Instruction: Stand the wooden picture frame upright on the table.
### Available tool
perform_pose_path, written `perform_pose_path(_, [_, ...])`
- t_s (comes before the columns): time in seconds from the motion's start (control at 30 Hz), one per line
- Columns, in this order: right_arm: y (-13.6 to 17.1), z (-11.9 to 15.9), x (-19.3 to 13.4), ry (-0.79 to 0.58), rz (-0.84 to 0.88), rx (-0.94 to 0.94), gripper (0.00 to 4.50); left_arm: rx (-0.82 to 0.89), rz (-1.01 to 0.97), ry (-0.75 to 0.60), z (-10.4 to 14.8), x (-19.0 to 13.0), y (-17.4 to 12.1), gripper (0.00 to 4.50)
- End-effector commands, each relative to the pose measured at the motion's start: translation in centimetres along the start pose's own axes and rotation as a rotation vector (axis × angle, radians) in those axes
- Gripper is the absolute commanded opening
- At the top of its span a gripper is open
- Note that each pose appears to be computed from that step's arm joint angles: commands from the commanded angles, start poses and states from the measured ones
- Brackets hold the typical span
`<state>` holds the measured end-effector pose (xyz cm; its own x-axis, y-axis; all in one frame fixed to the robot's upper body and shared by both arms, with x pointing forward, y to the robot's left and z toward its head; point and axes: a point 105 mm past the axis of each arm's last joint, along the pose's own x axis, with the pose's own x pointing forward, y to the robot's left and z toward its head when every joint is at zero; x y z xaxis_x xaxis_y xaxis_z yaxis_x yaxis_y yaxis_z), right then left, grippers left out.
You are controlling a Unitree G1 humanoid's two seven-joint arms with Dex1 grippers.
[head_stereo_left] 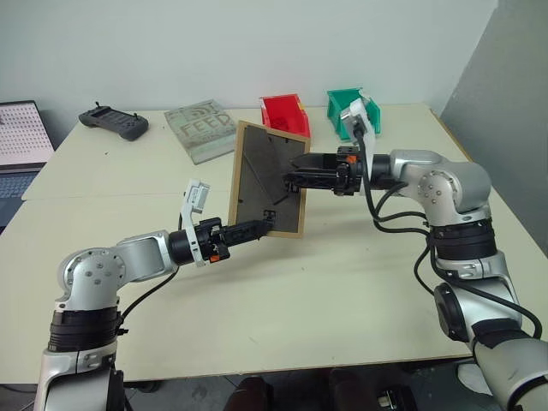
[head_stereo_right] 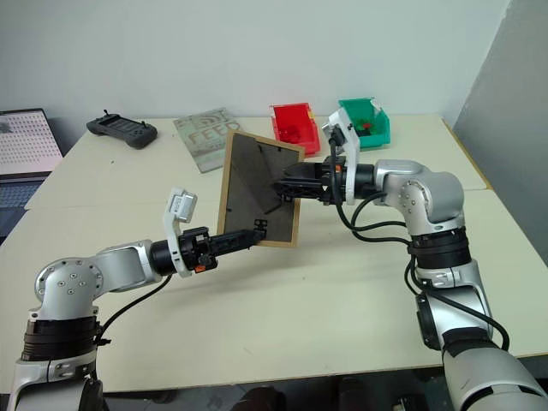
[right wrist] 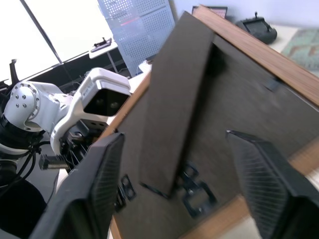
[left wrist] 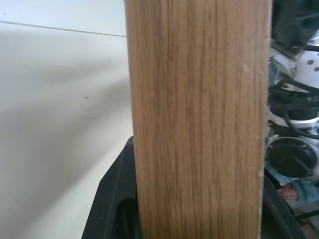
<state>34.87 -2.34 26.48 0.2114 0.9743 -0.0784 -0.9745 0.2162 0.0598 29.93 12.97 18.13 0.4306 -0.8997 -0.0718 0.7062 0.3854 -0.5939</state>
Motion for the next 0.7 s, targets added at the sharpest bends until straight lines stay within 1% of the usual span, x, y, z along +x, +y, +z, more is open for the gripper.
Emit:
perform_pose_path(0.03, [0.4,1.0,1.6,0.008,0.004,-0.114,4.44,0.086,-0.085,-0.038,1.6,0.4,-1.9,1.32])
perform_pose_path(0.13, [1.5,1.7,2.3,-0.014,0.061,-0.124,4.44,0.083,-0.071,-0.040,1.5,0.4,-1.7,1.32])
perform_pose_path(0.23, [3.4,2.4,1.7,-0.052,0.164,-0.111,4.44,0.074,-0.067,-0.042,1.4,0.3,-1.6,1.32])
perform_pose_path(0.33, [4.7,2.5,-0.2,-0.067,0.243,-0.061,4.44,0.047,-0.059,-0.050,1.1,0.2,-1.4,1.32])
perform_pose_path(0.43, [4.7,2.4,-2.6,-0.074,0.245,-0.013,4.44,0.003,-0.060,-0.063,0.8,0.1,-1.3,1.32])
perform_pose_path(0.57, [2.4,1.4,-4.5,-0.048,0.087,-0.045,4.44,-0.040,-0.080,-0.076,0.8,0.0,-1.5,1.32])
perform_pose_path(0.63, [0.5,0.6,-6.0,-0.002,-0.048,-0.130,4.44,-0.073,-0.096,-0.075,0.8,-0.1,-1.8,1.32])
perform_pose_path(0.67, [0.0,0.2,-6.7,0.023,-0.087,-0.165,4.44,-0.086,-0.105,-0.074,0.8,-0.1,-2.0,1.32])
perform_pose_path(0.7, [-1.3,-0.2,-7.4,0.057,-0.177,-0.274,4.44,-0.112,-0.119,-0.077,0.9,-0.1,-2.2,1.32])
